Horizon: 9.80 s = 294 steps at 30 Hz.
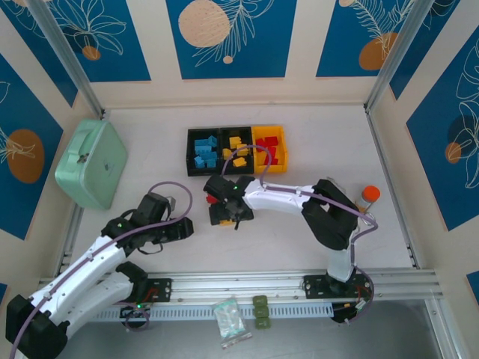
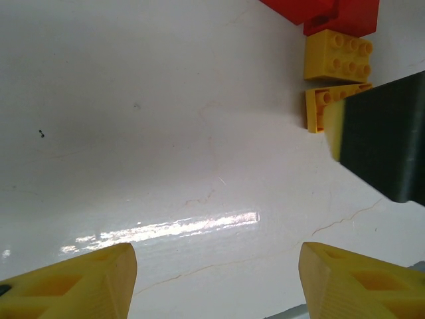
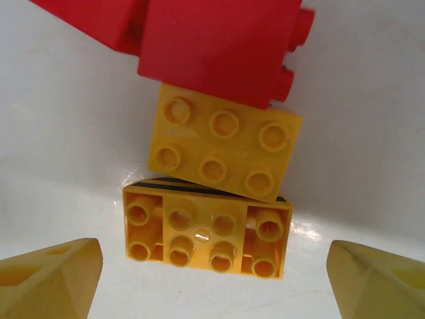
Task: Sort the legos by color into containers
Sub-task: Pick up the lego from the bottom-center of the table, then place the lego in the container, then pick up the lego from the center of the table, then place the lego in the container, then pick up the lego from the center of the table, then place the lego in the container.
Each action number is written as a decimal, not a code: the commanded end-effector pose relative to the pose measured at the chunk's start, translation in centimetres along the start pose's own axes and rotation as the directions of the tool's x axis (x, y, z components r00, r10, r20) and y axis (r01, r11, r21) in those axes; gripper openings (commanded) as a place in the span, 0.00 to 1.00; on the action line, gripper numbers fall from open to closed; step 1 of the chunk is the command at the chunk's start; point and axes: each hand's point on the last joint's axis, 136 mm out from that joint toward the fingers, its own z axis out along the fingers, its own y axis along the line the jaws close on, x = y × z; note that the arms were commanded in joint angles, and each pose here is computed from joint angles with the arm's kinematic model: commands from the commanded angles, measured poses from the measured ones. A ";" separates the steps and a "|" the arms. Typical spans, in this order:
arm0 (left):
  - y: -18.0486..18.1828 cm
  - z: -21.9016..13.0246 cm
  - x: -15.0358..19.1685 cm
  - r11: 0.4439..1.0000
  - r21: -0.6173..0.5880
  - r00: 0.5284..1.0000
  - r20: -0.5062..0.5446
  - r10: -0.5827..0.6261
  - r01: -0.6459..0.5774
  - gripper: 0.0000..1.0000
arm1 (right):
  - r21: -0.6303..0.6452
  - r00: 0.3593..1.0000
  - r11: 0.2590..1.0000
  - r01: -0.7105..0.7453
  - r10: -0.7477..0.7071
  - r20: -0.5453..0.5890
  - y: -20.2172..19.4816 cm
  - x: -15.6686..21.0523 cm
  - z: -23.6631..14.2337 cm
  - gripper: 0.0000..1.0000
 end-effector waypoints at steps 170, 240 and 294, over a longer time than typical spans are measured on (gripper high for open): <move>-17.6 9.0 -20.6 0.910 -0.224 0.934 -0.004 0.358 -0.350 0.48 | -0.507 0.891 0.832 -0.225 0.386 0.239 -13.1 3.6 -12.7 0.72; -1.1 -2.0 -2.4 0.998 -0.064 0.997 0.063 0.032 -0.028 0.67 | -0.427 0.972 0.877 0.220 -0.164 0.166 1.7 -11.2 -2.6 0.73; -14.4 2.3 -7.7 0.959 0.236 0.988 0.034 0.151 -0.155 0.66 | -0.209 0.938 0.956 -0.207 0.255 0.237 -16.2 -15.3 -10.7 0.32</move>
